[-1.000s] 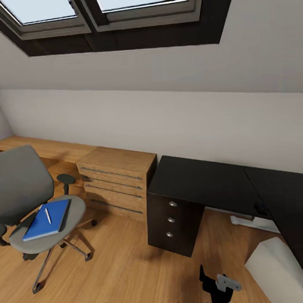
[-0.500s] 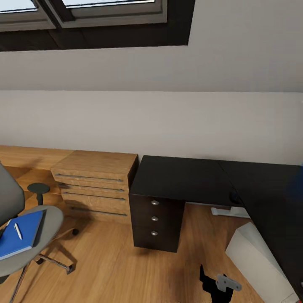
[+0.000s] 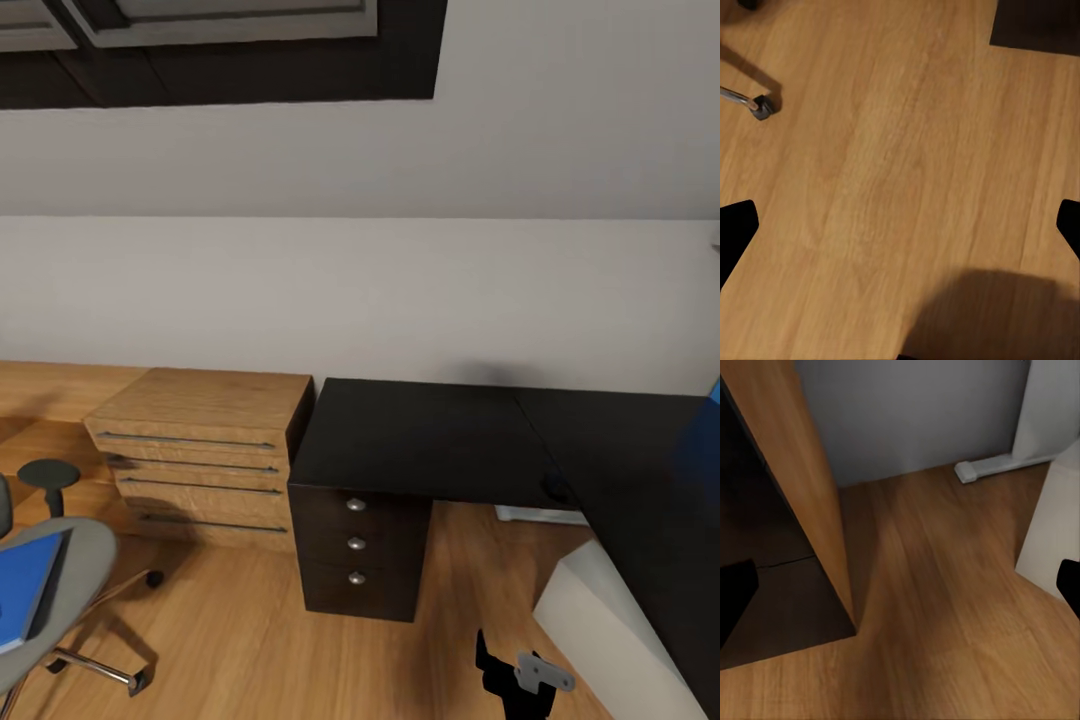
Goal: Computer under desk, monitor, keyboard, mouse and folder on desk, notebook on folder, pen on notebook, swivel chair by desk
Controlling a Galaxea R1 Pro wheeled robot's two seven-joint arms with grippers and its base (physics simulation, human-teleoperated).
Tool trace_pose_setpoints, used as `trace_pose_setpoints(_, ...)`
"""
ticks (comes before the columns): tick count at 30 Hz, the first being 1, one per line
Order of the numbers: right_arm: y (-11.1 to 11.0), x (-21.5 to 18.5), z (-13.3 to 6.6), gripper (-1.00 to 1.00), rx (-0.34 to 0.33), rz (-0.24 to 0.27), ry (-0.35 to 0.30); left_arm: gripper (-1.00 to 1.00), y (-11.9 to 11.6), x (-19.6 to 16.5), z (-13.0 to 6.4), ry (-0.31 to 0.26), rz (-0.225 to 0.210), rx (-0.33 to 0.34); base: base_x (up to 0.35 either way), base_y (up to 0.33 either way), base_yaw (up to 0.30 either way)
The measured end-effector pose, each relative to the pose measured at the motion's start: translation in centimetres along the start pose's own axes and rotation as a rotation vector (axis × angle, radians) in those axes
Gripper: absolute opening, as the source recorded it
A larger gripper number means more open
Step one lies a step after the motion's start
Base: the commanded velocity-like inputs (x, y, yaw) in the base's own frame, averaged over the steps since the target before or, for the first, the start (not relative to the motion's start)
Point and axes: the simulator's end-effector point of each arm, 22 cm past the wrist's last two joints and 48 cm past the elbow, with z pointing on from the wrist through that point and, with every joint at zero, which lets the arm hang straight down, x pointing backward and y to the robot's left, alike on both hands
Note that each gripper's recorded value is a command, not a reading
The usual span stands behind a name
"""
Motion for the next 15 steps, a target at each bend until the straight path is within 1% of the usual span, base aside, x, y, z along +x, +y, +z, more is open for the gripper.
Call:
trace_pose_setpoints(6, -0.2, -0.1, 0.1, 1.00, 0.003, -0.001, -0.004, 1.00, -0.1, 0.0, 0.0, 0.000, 0.000, 0.001, 0.049, 0.000, -0.002)
trace_pose_setpoints(15, -0.1, -1.4, -0.5, 1.00, 0.004, 0.000, -0.007, 1.00, 0.2, -0.8, -1.1, 0.000, -0.002, -0.001, 0.009, 0.000, 0.000)
